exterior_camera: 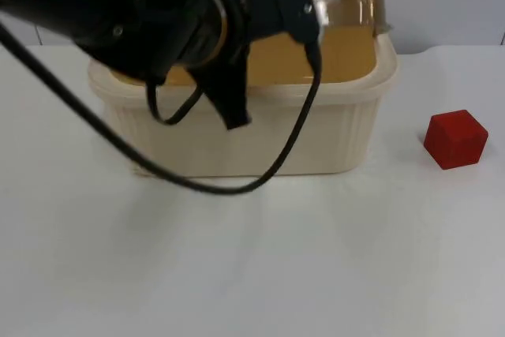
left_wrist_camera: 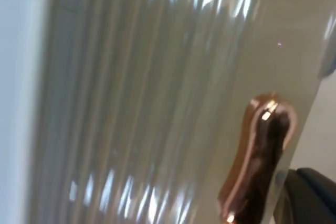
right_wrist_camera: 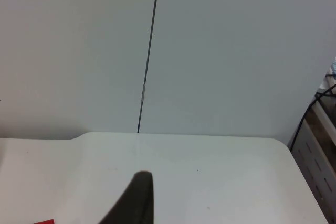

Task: Open the box lid with the left hand, place the block into the box with the right hand, then close the box lid with the left hand.

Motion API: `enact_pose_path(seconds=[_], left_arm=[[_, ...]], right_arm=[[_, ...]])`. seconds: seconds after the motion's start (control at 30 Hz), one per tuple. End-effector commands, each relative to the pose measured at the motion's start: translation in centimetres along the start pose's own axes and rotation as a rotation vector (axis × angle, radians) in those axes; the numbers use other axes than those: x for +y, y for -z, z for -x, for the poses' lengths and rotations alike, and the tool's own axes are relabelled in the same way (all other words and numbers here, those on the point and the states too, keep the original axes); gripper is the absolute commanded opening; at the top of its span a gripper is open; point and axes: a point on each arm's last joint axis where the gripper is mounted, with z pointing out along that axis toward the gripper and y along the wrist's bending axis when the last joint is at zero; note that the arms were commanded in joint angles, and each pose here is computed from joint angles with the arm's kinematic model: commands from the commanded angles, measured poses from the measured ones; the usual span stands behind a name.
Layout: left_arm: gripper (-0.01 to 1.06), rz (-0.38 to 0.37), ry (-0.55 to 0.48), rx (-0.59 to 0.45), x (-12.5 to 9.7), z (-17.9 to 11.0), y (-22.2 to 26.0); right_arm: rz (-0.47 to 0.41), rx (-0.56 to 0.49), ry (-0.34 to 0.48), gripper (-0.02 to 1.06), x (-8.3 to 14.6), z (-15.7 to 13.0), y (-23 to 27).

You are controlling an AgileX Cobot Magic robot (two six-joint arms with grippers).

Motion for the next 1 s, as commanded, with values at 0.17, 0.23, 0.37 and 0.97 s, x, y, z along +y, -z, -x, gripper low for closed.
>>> enact_pose_path(seconds=[0.17,0.23,0.37,0.97], left_arm=[[0.0,0.053,0.065,-0.076,3.9,1.4,-0.1],[0.0,0.058,0.086,-0.089,5.0,1.3,-0.5],[0.0,0.069,0.101,-0.085,5.7,0.8,-0.7],[0.0,-0.16,1.132,-0.075,9.1,-1.3,6.1]], right_arm=[[0.003,-0.009,-0.001,1.05,0.0,0.2,0.1],[0.003,-0.009,-0.001,1.05,0.0,0.2,0.1],[0.003,-0.009,-0.001,1.05,0.0,0.2,0.1],[0.015,-0.007,-0.049,1.05,0.1,0.1,0.1]])
